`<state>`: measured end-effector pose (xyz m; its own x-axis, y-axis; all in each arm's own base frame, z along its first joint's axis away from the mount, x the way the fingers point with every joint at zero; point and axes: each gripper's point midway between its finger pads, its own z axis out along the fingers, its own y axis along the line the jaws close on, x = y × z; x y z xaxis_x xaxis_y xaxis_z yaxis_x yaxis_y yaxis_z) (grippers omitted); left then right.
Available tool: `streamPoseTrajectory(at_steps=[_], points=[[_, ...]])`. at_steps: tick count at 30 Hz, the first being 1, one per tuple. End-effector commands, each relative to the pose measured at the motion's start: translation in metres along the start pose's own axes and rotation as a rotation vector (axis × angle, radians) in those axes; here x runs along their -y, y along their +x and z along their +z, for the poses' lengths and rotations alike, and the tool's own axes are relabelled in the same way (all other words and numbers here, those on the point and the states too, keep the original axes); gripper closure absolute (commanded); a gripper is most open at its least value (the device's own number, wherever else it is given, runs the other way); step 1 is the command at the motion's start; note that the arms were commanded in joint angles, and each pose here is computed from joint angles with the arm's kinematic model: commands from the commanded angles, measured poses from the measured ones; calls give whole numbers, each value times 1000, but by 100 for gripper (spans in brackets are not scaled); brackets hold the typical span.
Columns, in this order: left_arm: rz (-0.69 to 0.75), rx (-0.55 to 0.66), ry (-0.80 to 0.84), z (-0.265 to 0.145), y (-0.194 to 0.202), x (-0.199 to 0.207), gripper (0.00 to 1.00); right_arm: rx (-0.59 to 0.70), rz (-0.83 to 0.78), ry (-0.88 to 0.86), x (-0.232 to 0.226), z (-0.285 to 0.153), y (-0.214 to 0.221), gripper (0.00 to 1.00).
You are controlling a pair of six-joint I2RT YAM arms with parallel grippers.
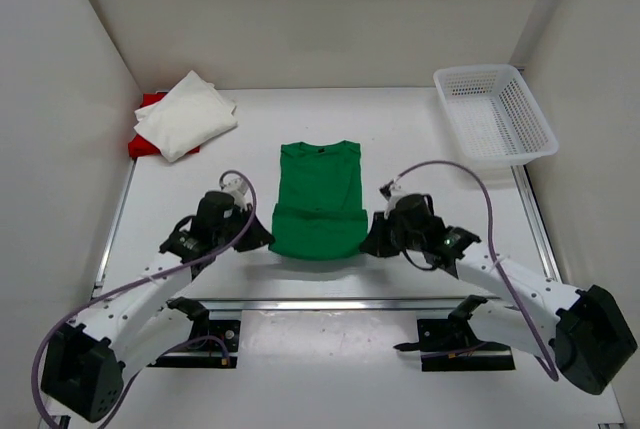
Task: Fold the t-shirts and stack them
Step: Grab one side of the 2/3 rectangular tshirt with both arms, then fold the long partially folded tshirt into a neat square
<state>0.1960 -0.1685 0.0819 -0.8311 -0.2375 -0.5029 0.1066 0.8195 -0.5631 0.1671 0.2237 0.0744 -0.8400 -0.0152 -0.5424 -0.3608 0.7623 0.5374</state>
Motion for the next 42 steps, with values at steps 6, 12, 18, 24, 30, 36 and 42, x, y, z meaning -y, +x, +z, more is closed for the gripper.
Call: streamPoseTrajectory(at_steps=[6, 12, 18, 24, 30, 36, 42], points=[[-10, 262, 64, 2, -169, 65, 100, 251, -48, 6, 4, -3, -183, 100], [-103, 263, -76, 80, -232, 18, 100, 310, -24, -10, 40, 32, -277, 100], [-223, 280, -85, 134, -276, -19, 93, 278, 23, 0, 84, 81, -320, 100], [-236, 356, -67, 147, -315, -21, 69, 270, 77, -31, 104, 110, -347, 73], [-246, 453, -16, 116, -327, -14, 55, 321, 2, 6, 74, 89, -354, 56], [-190, 398, 80, 125, -268, 36, 58, 259, 18, -44, 44, 97, -271, 100], [-230, 285, 126, 167, -253, 26, 64, 181, 63, -77, 48, 107, -206, 100]])
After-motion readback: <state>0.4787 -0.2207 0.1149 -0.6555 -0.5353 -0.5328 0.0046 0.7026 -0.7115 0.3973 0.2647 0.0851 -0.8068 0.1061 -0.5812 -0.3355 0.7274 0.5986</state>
